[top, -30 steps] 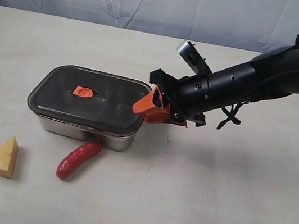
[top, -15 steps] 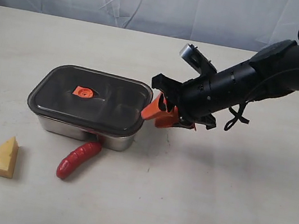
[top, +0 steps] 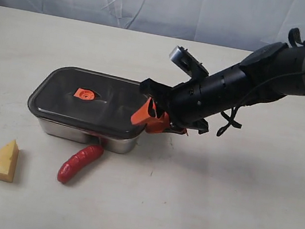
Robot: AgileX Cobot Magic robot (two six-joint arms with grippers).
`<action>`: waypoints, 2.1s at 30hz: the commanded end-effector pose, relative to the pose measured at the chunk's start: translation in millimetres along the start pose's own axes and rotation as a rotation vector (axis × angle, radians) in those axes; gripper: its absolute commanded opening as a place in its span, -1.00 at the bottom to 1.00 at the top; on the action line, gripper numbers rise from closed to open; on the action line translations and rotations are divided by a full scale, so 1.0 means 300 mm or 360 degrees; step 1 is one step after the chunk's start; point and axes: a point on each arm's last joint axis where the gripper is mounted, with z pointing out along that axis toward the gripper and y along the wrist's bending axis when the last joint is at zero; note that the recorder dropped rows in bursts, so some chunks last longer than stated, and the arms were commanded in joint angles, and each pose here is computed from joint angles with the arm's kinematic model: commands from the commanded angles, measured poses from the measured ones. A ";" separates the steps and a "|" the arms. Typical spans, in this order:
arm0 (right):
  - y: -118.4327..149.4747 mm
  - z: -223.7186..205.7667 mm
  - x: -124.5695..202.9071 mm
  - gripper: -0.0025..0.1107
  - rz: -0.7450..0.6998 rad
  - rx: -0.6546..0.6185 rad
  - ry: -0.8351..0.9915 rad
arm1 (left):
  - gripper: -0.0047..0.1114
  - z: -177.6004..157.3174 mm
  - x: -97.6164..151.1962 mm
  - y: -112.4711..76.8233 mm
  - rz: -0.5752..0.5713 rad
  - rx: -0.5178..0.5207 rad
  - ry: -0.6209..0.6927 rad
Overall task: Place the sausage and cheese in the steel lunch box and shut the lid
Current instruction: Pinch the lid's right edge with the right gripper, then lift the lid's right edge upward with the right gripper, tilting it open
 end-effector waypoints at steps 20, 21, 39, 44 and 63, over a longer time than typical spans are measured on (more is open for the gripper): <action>0.046 -0.008 -0.011 -0.26 0.0160 -0.0210 -0.0046 | -0.92 0.000 0.000 -0.001 -0.0017 0.0012 -0.0022; 0.046 -0.008 -0.009 -0.26 0.0154 -0.0208 -0.0039 | -0.92 0.000 0.000 -0.001 -0.0017 0.0012 -0.0022; -0.011 0.011 0.048 -0.26 0.0271 -0.0067 0.0059 | -0.92 0.000 0.000 -0.001 -0.0017 0.0012 -0.0022; -0.017 0.018 0.059 -0.26 0.0281 -0.0108 0.0029 | -0.92 0.000 0.000 -0.001 -0.0017 0.0012 -0.0022; 0.029 0.053 0.055 -0.26 0.0233 -0.0136 -0.0091 | -0.92 0.000 0.000 -0.001 -0.0017 0.0012 -0.0022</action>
